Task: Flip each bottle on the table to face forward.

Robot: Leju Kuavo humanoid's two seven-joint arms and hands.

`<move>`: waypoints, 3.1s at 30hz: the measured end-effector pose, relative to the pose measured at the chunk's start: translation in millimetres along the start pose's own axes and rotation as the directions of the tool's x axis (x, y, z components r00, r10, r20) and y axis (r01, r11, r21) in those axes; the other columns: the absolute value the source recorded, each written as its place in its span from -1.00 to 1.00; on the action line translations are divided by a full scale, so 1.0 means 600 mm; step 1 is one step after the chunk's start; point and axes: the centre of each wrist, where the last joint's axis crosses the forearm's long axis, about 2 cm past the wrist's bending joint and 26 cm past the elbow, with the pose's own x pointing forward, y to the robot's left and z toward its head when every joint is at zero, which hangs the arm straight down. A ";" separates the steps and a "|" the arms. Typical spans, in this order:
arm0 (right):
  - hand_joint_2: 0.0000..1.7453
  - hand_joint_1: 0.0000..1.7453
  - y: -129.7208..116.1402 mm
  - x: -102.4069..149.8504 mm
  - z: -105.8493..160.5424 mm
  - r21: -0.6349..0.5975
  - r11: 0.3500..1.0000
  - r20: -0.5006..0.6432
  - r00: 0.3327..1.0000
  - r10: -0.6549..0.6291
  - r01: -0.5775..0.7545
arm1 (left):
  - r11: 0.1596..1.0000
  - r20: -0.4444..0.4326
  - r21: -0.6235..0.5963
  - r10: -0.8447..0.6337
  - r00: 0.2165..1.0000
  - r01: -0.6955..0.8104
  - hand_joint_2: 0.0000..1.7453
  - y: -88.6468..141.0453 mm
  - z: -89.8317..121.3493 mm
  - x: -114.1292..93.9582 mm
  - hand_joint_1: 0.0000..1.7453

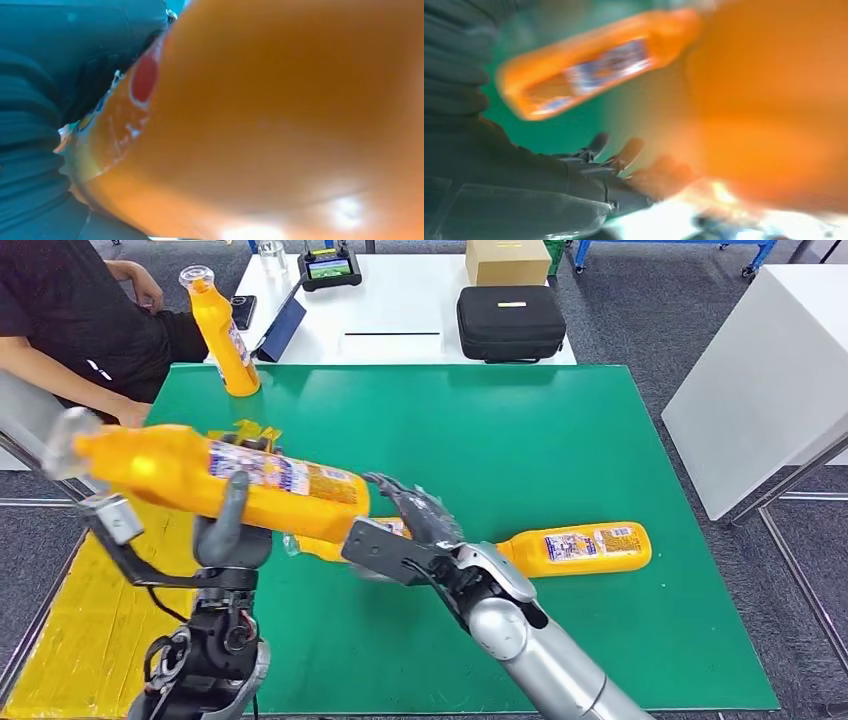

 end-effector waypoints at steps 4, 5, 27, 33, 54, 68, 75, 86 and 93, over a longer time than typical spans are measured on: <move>-1.00 -1.00 -0.015 -0.024 0.020 -0.043 0.999 -0.041 0.999 -0.007 0.005 | 0.999 0.098 0.034 -0.013 0.995 0.010 1.00 0.015 0.003 0.039 1.00; -1.00 -1.00 -0.018 -0.026 0.023 -0.049 0.999 -0.046 0.999 -0.010 0.008 | 0.999 0.111 0.041 -0.011 0.994 0.006 1.00 0.018 0.003 0.045 1.00; -1.00 -1.00 -0.080 -0.059 0.087 -0.221 0.975 -0.076 0.997 -0.012 -0.005 | 0.012 0.054 0.141 -0.999 0.005 0.990 1.00 0.168 0.008 0.042 1.00; -1.00 -1.00 -0.085 -0.060 0.095 -0.237 0.971 -0.080 0.997 -0.017 -0.002 | -0.070 0.001 0.071 -0.998 -0.070 0.995 1.00 0.191 -0.007 0.022 1.00; -1.00 -1.00 -0.083 -0.029 0.095 -0.174 0.985 -0.006 1.000 0.007 -0.008 | -0.633 0.056 -0.149 -0.773 -0.632 0.760 1.00 0.188 -0.167 -0.061 0.21; -1.00 -1.00 -0.079 -0.038 0.108 -0.163 0.987 -0.016 1.000 0.001 -0.003 | -0.630 0.105 -0.406 -0.751 -0.652 0.661 -1.00 0.172 -0.159 -0.103 -1.00; -1.00 -1.00 -0.080 -0.042 0.109 -0.161 0.987 -0.014 1.000 0.007 -0.010 | -0.625 0.115 -0.438 -0.752 -0.649 0.646 -1.00 0.161 -0.158 -0.098 -1.00; 1.00 -1.00 -0.079 -0.051 0.114 -0.163 0.982 -0.080 0.993 0.082 -0.094 | -0.227 -0.019 -0.210 -0.972 -0.236 0.951 -1.00 0.134 -0.146 -0.046 -1.00; 1.00 -1.00 -0.083 -0.073 0.112 -0.137 0.963 -0.187 0.961 0.205 -0.232 | 0.680 -0.080 0.117 -0.720 0.689 0.724 -1.00 0.144 -0.102 0.011 -1.00</move>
